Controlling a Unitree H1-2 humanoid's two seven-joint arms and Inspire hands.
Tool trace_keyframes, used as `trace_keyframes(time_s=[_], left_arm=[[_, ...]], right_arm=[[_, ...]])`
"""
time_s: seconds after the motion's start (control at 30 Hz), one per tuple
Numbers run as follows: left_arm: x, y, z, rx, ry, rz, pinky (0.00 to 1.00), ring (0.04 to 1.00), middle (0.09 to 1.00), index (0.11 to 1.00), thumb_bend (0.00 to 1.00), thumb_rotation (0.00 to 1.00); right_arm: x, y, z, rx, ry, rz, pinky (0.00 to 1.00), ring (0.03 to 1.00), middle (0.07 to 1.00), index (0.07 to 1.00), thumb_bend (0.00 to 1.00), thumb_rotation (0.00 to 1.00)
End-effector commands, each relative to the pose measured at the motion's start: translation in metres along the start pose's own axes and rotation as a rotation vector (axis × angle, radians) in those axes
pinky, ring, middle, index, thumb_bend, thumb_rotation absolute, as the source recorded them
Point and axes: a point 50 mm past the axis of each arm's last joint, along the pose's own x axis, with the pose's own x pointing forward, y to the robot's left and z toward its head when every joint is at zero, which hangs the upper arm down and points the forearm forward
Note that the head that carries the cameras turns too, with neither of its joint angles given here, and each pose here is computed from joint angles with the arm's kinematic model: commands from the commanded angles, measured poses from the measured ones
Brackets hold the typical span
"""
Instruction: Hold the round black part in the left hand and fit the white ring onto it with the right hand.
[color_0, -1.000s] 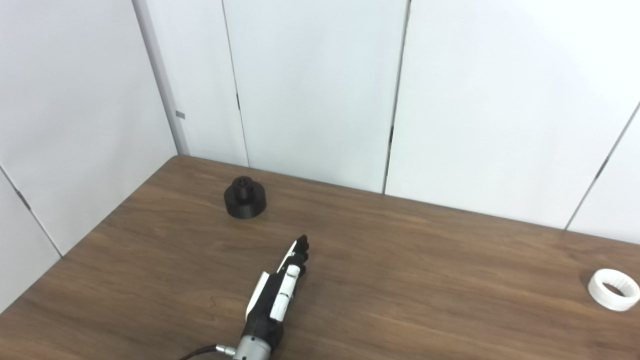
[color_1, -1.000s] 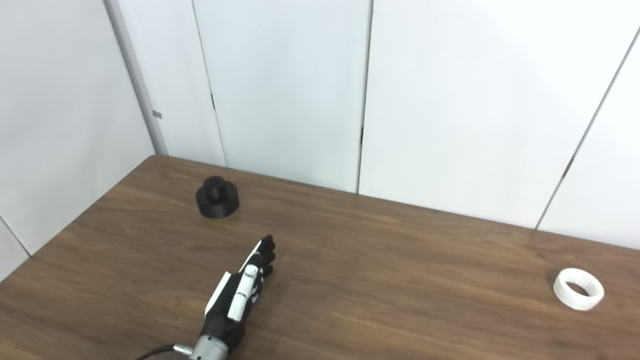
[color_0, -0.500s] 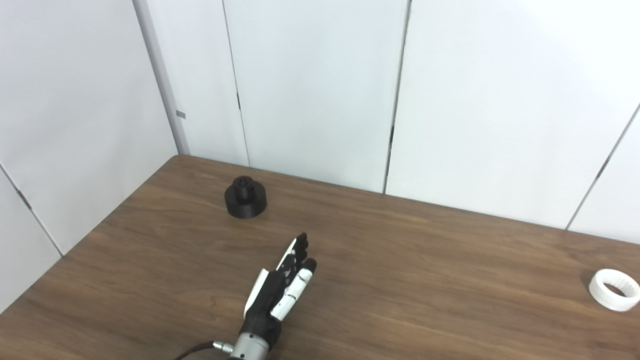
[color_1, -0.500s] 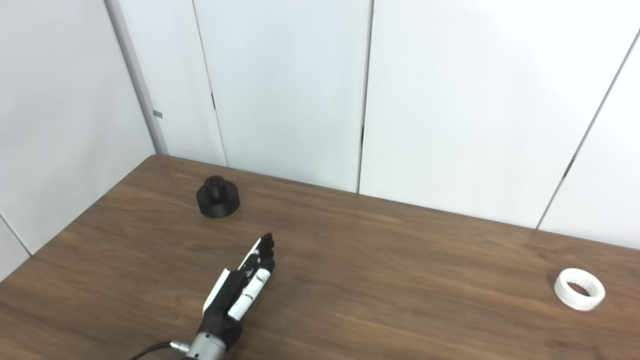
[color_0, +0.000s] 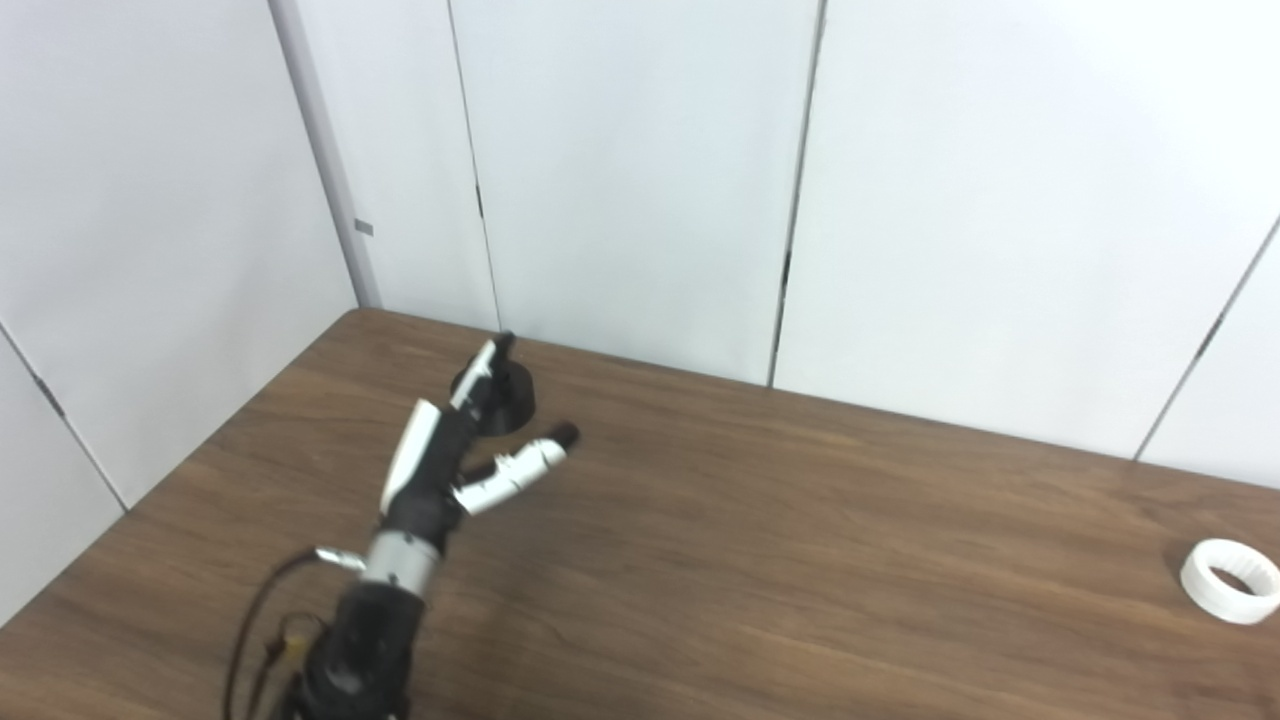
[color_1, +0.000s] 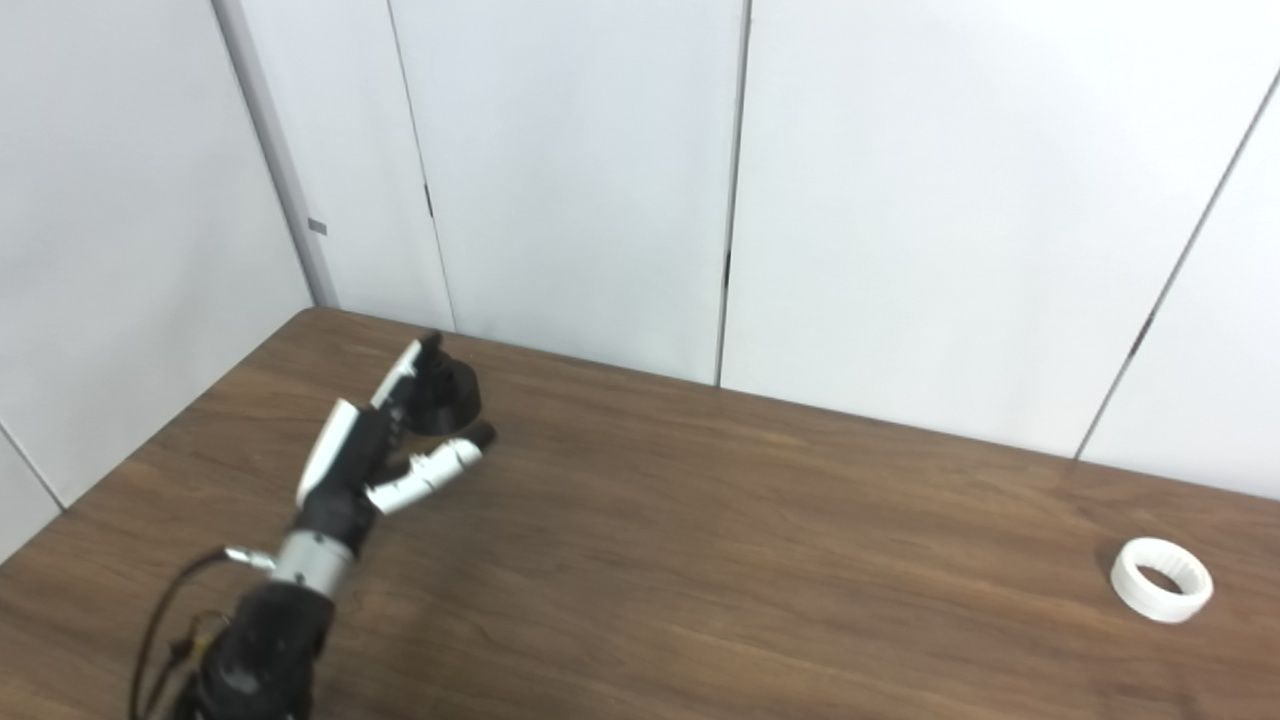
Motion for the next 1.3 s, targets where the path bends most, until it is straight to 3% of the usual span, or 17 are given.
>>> trace_keyframes(time_s=[0.0, 0.2, 0.3, 0.37, 0.43, 0.57, 0.83, 1.27], left_arm=[[0.016, 0.016, 0.022, 0.035, -0.066, 0.045, 0.98, 0.993, 1.000, 0.993, 0.86, 0.49], [0.037, 0.031, 0.027, 0.128, -0.029, 0.074, 0.94, 1.000, 1.000, 0.972, 0.93, 0.49], [0.046, 0.036, 0.027, 0.203, -0.014, 0.085, 0.80, 0.976, 1.000, 0.965, 0.96, 0.51], [0.052, 0.038, 0.025, 0.229, -0.007, 0.080, 0.80, 0.980, 1.000, 0.966, 0.96, 0.52], [0.059, 0.043, 0.021, 0.258, 0.010, 0.067, 0.95, 0.996, 1.000, 0.980, 0.95, 0.49], [0.070, 0.050, 0.013, 0.399, 0.049, 0.059, 0.99, 1.000, 1.000, 0.962, 0.98, 0.52], [0.088, 0.053, -0.003, 0.685, 0.099, 0.045, 1.00, 1.000, 0.996, 0.913, 1.00, 0.58], [0.103, 0.062, -0.027, 0.814, 0.157, 0.048, 1.00, 1.000, 1.000, 0.903, 1.00, 0.57]], right_arm=[[0.001, 0.004, 0.008, -0.004, -0.031, 0.016, 1.00, 1.000, 1.000, 1.000, 0.61, 1.00], [0.000, 0.007, 0.008, -0.004, -0.030, 0.014, 1.00, 1.000, 1.000, 1.000, 0.62, 1.00], [-0.001, 0.008, 0.008, -0.006, -0.029, 0.010, 1.00, 1.000, 1.000, 1.000, 0.62, 1.00], [-0.001, 0.008, 0.009, -0.004, -0.029, 0.011, 1.00, 1.000, 1.000, 1.000, 0.62, 1.00], [-0.001, 0.009, 0.009, -0.002, -0.031, 0.014, 1.00, 1.000, 1.000, 1.000, 0.62, 1.00], [-0.001, 0.009, 0.008, 0.003, -0.033, 0.019, 1.00, 1.000, 1.000, 1.000, 0.63, 1.00], [-0.002, 0.011, 0.010, -0.004, -0.035, 0.018, 1.00, 1.000, 1.000, 1.000, 0.63, 1.00], [-0.003, 0.011, 0.011, -0.008, -0.033, 0.020, 1.00, 1.000, 1.000, 1.000, 0.62, 1.00]])
